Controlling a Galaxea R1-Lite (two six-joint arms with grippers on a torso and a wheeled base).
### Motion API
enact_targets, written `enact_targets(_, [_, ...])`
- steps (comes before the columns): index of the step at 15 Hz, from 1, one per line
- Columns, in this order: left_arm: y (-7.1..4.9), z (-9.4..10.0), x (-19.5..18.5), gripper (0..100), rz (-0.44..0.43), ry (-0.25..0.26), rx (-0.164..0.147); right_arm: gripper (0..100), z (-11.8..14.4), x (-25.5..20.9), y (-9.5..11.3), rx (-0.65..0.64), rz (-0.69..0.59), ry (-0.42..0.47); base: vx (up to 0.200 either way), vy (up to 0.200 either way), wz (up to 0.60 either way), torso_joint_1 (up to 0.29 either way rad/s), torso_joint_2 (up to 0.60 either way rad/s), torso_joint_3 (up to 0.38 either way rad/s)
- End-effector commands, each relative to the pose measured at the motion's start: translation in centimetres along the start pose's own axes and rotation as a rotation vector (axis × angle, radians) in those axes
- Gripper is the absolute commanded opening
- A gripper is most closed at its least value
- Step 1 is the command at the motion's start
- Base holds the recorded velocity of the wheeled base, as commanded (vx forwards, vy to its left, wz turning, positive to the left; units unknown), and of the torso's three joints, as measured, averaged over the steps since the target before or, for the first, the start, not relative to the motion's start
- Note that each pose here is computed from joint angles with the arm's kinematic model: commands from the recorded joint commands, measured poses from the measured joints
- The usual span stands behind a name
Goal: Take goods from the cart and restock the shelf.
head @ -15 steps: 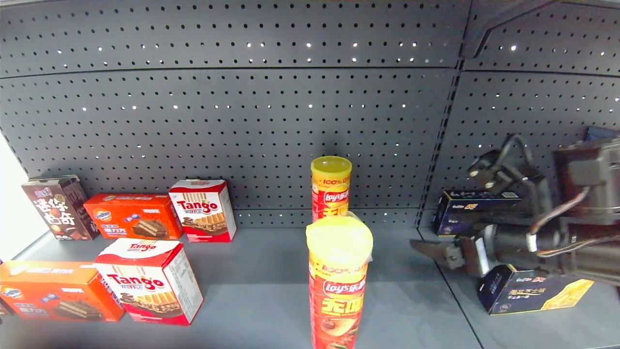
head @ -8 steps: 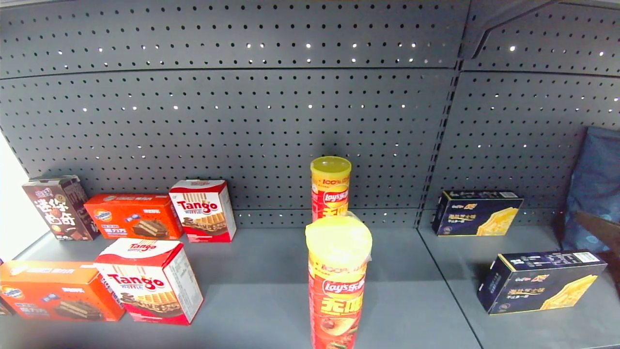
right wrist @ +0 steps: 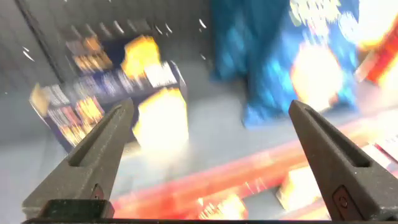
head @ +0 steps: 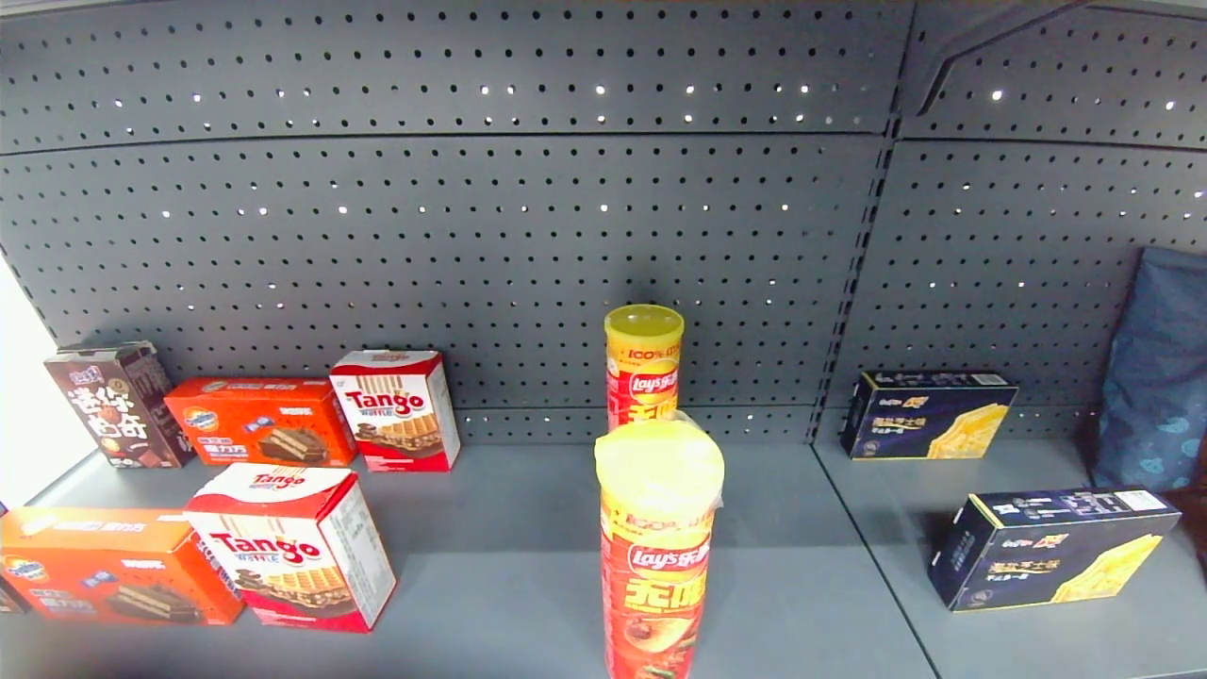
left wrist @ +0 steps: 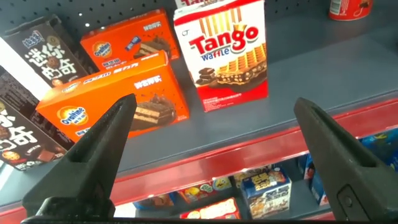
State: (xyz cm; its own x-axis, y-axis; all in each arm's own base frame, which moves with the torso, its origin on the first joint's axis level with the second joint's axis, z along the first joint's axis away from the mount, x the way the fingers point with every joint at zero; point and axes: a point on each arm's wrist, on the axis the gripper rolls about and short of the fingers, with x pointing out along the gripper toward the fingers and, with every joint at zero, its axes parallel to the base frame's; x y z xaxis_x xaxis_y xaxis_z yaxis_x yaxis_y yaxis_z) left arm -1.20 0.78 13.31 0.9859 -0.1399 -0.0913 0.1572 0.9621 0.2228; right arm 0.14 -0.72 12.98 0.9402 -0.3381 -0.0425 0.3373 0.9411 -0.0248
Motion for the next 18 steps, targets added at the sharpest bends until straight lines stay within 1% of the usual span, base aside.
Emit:
enact_targets(1, [0.0,-0.1,-0.1,100,0.009,-0.008,-0.002,100,-4.9,-2.3,-0.7,-0.007,0.067,-0.065,0.000,0.000,0.00,0.000,0.00,0.000])
enact_targets(2, [0.0,-0.1,-0.1,100,0.009,-0.008,-0.002,100,-4.9,-2.3,-0.6,0.005,0.100,-0.067,0.000,0.000,0.00,0.000,0.00,0.000])
enact_targets(4, [-0.1,-0.3,-0.1,100,0.008,-0.007,-0.002,100,-5.2,-2.3,-0.1,0.003,0.303,-0.055,0.000,0.000,0.00,0.000,0.00,0.000])
enact_targets(5, [-0.1,-0.5,-0.3,100,0.008,-0.019,-0.004,100,-5.6,-2.2,0.0,-0.005,0.326,-0.042,0.000,0.000,0.00,0.000,0.00,0.000])
enact_targets(9, [0.0,-0.4,-0.5,100,0.013,-0.035,-0.007,100,-5.5,-2.2,0.0,0.017,0.323,-0.040,0.000,0.000,0.00,0.000,0.00,0.000])
enact_targets(11, [0.0,-0.5,-0.5,100,0.015,-0.031,-0.006,100,-5.5,-2.2,0.0,0.018,0.323,-0.040,0.000,0.000,0.00,0.000,0.00,0.000])
enact_targets(13, [-0.4,-1.8,0.0,100,-0.001,0.013,0.003,100,-5.5,-2.2,0.0,0.018,0.323,-0.040,0.000,0.000,0.00,0.000,0.00,0.000])
enact_targets(15, [-0.5,-2.0,0.0,100,-0.001,0.022,0.026,100,-5.5,-2.3,0.0,0.019,0.323,-0.043,0.000,0.000,0.00,0.000,0.00,0.000])
enact_targets(16, [-0.6,-2.4,0.2,100,-0.007,0.035,0.036,100,-5.5,-2.2,0.0,0.017,0.323,-0.040,0.000,0.000,0.00,0.000,0.00,0.000])
enact_targets(17, [-0.7,-3.0,0.3,100,-0.011,0.048,0.043,100,-5.5,-2.2,0.0,0.017,0.323,-0.042,0.000,0.000,0.00,0.000,0.00,0.000])
enact_targets(18, [-0.8,-3.3,0.3,100,-0.014,0.050,0.042,100,-5.5,-2.2,0.0,0.018,0.323,-0.040,0.000,0.000,0.00,0.000,0.00,0.000])
